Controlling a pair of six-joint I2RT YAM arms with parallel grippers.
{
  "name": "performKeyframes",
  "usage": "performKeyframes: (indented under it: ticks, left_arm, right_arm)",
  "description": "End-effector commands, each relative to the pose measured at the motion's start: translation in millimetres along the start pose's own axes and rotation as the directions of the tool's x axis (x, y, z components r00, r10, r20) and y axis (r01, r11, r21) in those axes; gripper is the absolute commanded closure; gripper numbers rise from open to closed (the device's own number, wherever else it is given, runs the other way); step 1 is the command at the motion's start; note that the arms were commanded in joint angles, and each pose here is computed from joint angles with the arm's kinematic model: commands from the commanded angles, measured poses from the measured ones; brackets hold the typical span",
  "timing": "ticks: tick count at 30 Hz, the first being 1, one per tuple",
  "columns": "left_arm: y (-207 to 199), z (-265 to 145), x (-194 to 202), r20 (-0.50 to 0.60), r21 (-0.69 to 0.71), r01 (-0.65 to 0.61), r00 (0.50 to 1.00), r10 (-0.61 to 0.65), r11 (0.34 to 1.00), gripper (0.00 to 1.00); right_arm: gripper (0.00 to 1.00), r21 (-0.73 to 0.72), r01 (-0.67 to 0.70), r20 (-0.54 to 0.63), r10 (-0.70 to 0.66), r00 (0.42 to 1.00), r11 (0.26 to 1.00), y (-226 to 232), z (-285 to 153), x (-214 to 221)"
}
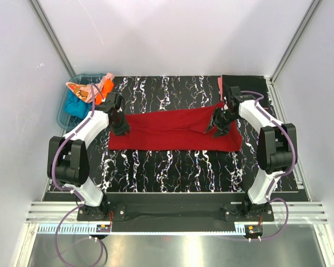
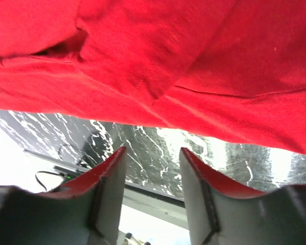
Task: Fold and stack the t-shirts
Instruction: Fold the tshirt
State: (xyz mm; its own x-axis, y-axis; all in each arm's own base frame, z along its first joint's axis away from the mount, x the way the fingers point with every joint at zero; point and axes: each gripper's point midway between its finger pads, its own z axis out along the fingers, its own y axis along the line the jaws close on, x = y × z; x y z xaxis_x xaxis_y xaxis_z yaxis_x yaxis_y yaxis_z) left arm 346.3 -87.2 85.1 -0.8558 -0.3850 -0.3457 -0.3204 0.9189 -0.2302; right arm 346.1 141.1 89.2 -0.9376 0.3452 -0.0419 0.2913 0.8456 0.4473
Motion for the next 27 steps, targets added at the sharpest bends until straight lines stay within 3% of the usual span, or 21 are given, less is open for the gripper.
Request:
performKeyframes:
  ticks: [1,3,5,19,23,25,27]
  left_arm:
    - [-19.0,-2.5,1.9,-0.005,0.09,-0.002,1.0,0.002,0.996,0.72]
    - [-20.2,-0.6,6.2,-0.014,0.099,0.008,1.0,-0.007,0.995,0.72]
    - [-22.0,-0.2,8.7,-0.022,0.107,0.01,1.0,-0.008,0.994,0.72]
    - [-25.1,-5.9,5.2,-0.004,0.105,-0.017,1.0,0.018,0.994,0.72]
    - [-27.1,-5.7,3.2,-0.006,0.107,-0.019,1.0,0.019,0.994,0.72]
    - [-27.4,-5.3,1.3,-0.004,0.106,-0.016,1.0,0.016,0.994,0.72]
    - [-24.5,-9.0,-3.5,0.022,0.084,-0.012,1.0,0.01,0.996,0.72]
  right_arm:
    - [0.44,-0.137,-0.015,0.08,0.026,0.996,0.991,19.3,-8.0,-11.5]
    - [0.37,-0.162,-0.043,0.07,0.055,0.996,0.986,20.9,1.0,-11.3]
    - [0.36,-0.183,-0.052,0.083,0.068,0.994,0.982,23.4,7.3,-18.1]
    - [0.48,-0.145,-0.11,0.081,0.122,0.989,0.983,31.1,34.9,-60.8]
    - [0.58,-0.137,-0.094,0.087,0.107,0.99,0.986,31.6,38.6,-68.0]
    - [0.74,-0.145,-0.068,0.093,0.082,0.992,0.987,35.1,39.9,-71.8]
    - [0.82,-0.158,-0.04,0.111,0.058,0.992,0.987,42.8,38.8,-80.7]
